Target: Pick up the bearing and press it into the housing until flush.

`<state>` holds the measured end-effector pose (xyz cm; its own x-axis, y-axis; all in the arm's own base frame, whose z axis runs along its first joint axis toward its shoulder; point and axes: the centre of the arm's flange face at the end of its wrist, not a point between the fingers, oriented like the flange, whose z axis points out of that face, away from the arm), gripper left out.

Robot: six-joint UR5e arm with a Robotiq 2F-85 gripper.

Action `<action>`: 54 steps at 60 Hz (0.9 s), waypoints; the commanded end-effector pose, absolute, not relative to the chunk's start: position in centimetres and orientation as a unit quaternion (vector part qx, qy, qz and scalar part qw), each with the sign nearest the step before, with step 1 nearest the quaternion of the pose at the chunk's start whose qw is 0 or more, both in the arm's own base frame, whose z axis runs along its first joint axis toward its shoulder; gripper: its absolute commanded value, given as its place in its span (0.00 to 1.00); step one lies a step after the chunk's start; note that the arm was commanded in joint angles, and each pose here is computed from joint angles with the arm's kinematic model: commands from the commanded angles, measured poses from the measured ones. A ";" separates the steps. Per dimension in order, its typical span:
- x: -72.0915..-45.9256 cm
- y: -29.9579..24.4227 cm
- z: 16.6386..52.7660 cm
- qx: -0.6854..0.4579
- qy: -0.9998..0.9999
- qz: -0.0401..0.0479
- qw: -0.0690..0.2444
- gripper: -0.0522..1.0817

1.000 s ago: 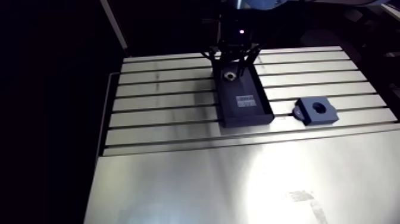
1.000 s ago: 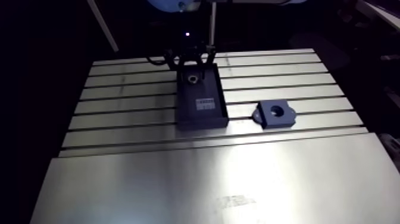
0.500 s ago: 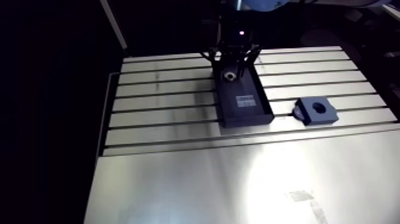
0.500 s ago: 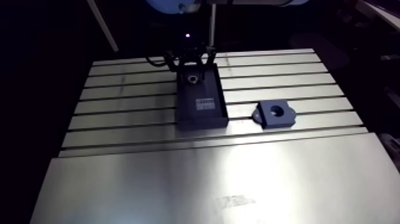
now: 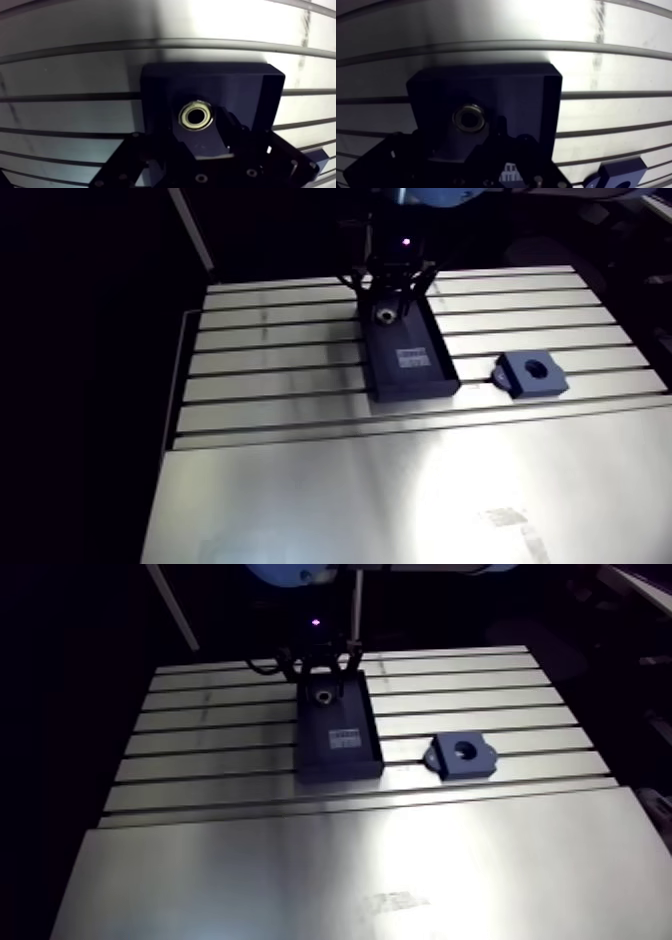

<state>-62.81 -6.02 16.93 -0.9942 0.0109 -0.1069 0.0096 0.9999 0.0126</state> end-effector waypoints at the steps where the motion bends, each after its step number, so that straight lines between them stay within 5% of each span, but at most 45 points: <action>1: -62.8 -6.1 17.0 0.004 0.999 0.006 0.052 0.43; 54: -62.7 -6.1 16.9 0.002 0.999 0.007 0.053 0.51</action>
<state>-62.79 -6.10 16.92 -0.9945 0.0065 -0.1042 0.0051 0.9999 0.0142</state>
